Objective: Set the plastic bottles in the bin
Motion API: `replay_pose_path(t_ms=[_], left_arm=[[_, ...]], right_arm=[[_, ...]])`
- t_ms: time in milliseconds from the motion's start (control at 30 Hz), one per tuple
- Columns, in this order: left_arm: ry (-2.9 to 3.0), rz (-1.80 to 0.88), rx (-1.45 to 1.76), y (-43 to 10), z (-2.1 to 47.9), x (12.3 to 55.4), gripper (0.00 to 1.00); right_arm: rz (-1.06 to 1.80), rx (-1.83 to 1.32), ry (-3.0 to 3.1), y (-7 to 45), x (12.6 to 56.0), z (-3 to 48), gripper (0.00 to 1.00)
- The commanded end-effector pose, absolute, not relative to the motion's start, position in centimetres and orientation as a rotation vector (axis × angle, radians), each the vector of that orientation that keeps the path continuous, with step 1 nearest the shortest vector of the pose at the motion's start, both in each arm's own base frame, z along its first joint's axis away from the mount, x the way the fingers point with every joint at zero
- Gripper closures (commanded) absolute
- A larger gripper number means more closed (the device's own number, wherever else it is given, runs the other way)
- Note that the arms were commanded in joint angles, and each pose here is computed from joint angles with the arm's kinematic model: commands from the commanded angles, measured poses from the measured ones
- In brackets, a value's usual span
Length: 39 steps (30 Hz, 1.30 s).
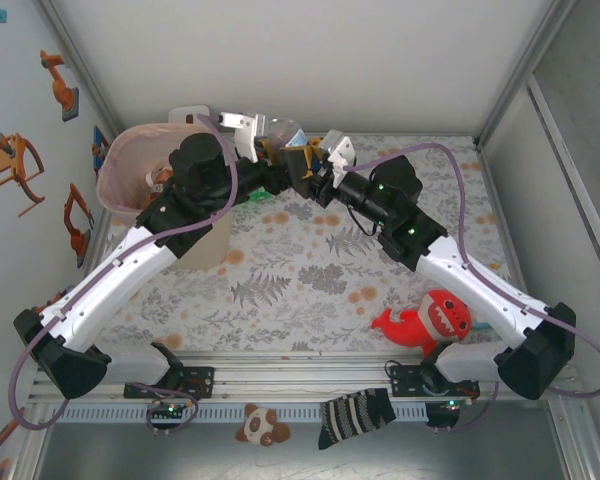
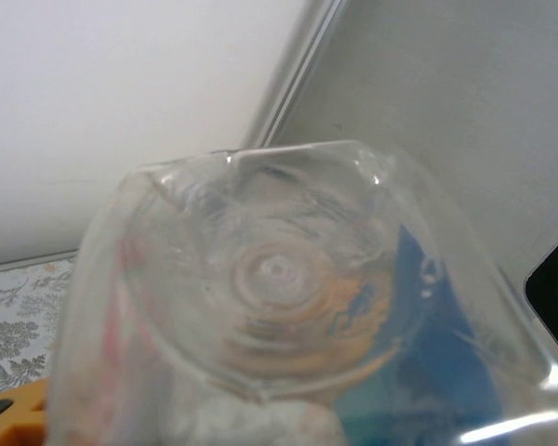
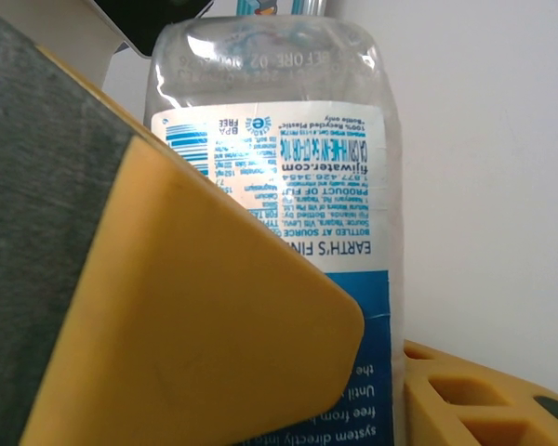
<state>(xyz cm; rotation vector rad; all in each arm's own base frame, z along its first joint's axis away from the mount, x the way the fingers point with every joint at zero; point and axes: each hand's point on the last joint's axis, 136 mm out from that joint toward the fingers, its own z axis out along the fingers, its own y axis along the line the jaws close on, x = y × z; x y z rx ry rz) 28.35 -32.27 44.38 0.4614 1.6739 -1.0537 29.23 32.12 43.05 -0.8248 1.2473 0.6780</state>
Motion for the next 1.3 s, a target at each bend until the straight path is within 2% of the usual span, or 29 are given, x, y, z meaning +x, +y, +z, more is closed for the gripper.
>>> replay_pose_path(t_ms=[0,233,433,533,867,1267], left_arm=[[1.585,-1.080,0.496,-32.1,47.1,27.1,0.45],[1.576,-1.052,0.508,-31.7,47.3,26.9,0.48],[1.570,-0.996,0.514,-30.9,47.6,26.9,0.48],[1.571,-0.975,0.515,-30.5,47.7,26.9,0.48],[1.625,-0.858,0.501,-27.6,47.5,28.4,0.48],[1.807,-0.475,0.440,-18.6,46.1,31.7,0.48]], right_arm=[[0.679,-0.792,1.173,31.5,28.2,45.8,0.52],[0.684,-0.810,1.177,31.7,28.0,45.6,0.50],[0.698,-0.832,1.179,31.9,27.4,45.5,0.36],[0.703,-0.841,1.176,31.9,26.9,45.6,0.32],[0.713,-0.905,1.189,31.4,24.3,45.3,0.31],[0.657,-0.918,1.232,30.2,23.4,44.5,0.31]])
